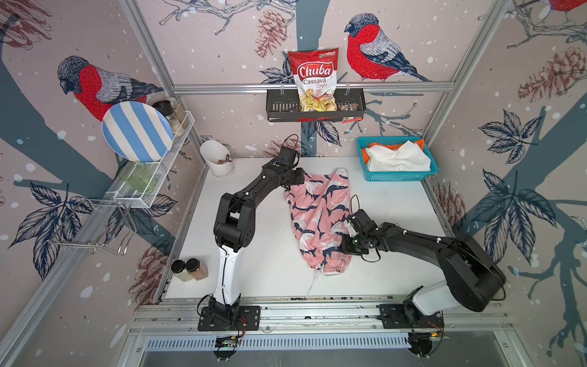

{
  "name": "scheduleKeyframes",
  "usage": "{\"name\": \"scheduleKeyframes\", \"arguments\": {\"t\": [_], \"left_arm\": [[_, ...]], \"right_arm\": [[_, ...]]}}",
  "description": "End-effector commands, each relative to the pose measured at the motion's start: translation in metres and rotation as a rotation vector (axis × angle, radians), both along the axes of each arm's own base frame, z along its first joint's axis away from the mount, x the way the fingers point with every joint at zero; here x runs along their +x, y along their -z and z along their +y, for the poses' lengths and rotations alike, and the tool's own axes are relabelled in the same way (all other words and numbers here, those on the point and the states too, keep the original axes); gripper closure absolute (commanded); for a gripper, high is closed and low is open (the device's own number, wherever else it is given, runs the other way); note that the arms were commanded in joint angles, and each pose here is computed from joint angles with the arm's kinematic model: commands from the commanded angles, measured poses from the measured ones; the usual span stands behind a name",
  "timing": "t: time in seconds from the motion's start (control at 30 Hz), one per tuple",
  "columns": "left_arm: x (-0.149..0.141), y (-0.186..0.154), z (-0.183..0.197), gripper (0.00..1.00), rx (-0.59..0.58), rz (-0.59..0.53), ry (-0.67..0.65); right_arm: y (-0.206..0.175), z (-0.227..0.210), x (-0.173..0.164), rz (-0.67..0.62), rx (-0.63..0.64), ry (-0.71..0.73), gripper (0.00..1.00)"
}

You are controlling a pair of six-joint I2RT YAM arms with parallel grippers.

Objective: Roll up the shorts
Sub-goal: Fold the shorts at the center of the board.

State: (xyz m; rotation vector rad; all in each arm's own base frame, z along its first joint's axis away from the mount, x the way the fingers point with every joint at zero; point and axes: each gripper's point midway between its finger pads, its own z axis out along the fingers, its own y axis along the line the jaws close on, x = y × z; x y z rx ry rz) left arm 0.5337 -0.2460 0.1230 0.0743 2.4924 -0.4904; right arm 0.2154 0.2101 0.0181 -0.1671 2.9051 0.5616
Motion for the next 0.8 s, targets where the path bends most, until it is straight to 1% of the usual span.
{"name": "scheduleKeyframes", "arguments": {"t": [0.0, 0.03, 0.07, 0.13, 0.23, 0.33, 0.43, 0.57, 0.63, 0.7, 0.73, 0.77], "left_arm": [[0.029, 0.011, -0.005, 0.44, 0.076, -0.027, 0.043], [0.039, 0.012, -0.008, 0.43, 0.084, -0.038, 0.049], [0.047, 0.022, -0.009, 0.42, 0.102, -0.029, 0.052], [0.06, 0.03, -0.012, 0.41, 0.11, -0.035, 0.063], [0.068, 0.045, -0.018, 0.39, 0.053, -0.019, 0.084], [0.06, 0.058, -0.027, 0.43, -0.017, 0.032, 0.115], [0.047, 0.066, -0.035, 0.45, -0.072, 0.075, 0.161], [0.037, 0.068, -0.04, 0.48, -0.114, 0.091, 0.184], [0.036, 0.069, -0.043, 0.49, -0.126, 0.101, 0.188], [0.033, 0.071, -0.047, 0.51, -0.147, 0.116, 0.198], [0.032, 0.071, -0.048, 0.56, -0.152, 0.121, 0.2], [0.031, 0.071, -0.048, 0.64, -0.154, 0.124, 0.202]], "right_arm": [[0.013, -0.04, -0.023, 0.065, -0.177, 0.03, 0.7], [0.013, -0.041, -0.025, 0.069, -0.172, 0.033, 0.7], [0.011, -0.043, -0.026, 0.07, -0.176, 0.04, 0.7], [0.007, -0.043, -0.027, 0.062, -0.169, 0.05, 0.7], [-0.009, -0.039, -0.023, 0.026, -0.154, 0.06, 0.71], [-0.036, -0.032, -0.015, -0.043, -0.149, 0.06, 0.71], [-0.063, -0.022, -0.01, -0.095, -0.1, 0.059, 0.71], [-0.079, -0.001, -0.011, -0.109, -0.027, 0.016, 0.7], [-0.081, 0.011, -0.017, -0.11, 0.008, -0.028, 0.7], [-0.07, 0.014, -0.023, -0.083, 0.008, -0.047, 0.69], [-0.063, 0.012, -0.025, -0.068, -0.005, -0.044, 0.69], [-0.052, 0.008, -0.026, -0.052, -0.026, -0.037, 0.69]]}}
